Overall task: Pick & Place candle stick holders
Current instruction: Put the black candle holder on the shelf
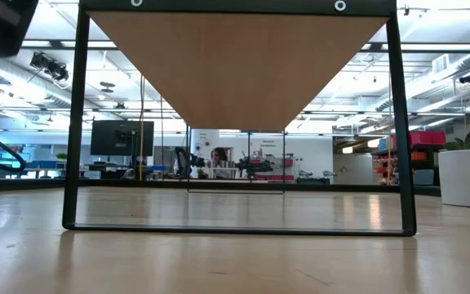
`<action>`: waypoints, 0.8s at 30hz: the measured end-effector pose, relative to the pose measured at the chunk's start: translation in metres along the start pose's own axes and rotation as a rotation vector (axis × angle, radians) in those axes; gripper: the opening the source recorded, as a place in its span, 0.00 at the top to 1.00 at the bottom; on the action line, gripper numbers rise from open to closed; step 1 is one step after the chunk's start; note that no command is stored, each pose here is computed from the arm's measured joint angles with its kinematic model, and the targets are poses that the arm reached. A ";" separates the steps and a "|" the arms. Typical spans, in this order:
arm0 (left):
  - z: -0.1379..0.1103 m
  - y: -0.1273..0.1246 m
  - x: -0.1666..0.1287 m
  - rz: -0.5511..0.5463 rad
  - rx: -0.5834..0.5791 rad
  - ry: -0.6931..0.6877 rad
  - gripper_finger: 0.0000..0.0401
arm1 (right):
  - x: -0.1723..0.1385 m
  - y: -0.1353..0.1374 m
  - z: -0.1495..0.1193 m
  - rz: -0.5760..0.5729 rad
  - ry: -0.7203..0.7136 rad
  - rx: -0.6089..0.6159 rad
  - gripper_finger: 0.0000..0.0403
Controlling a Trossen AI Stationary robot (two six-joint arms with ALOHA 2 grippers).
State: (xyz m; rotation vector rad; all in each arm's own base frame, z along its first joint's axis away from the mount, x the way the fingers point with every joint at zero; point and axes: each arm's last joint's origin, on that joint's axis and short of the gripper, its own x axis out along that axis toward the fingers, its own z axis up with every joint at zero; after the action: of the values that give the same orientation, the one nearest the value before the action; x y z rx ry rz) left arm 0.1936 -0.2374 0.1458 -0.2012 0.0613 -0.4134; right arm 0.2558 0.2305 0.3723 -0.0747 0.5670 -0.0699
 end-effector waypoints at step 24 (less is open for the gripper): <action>0.157 -0.018 0.069 0.136 0.162 -0.005 0.97 | 0.000 0.000 0.000 0.001 0.000 0.012 0.67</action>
State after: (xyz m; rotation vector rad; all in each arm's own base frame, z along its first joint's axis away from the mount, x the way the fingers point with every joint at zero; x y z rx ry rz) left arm 0.2659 -0.2530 0.3019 -0.0375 0.0361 -0.2808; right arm 0.2557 0.2306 0.3723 -0.0622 0.5667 -0.0720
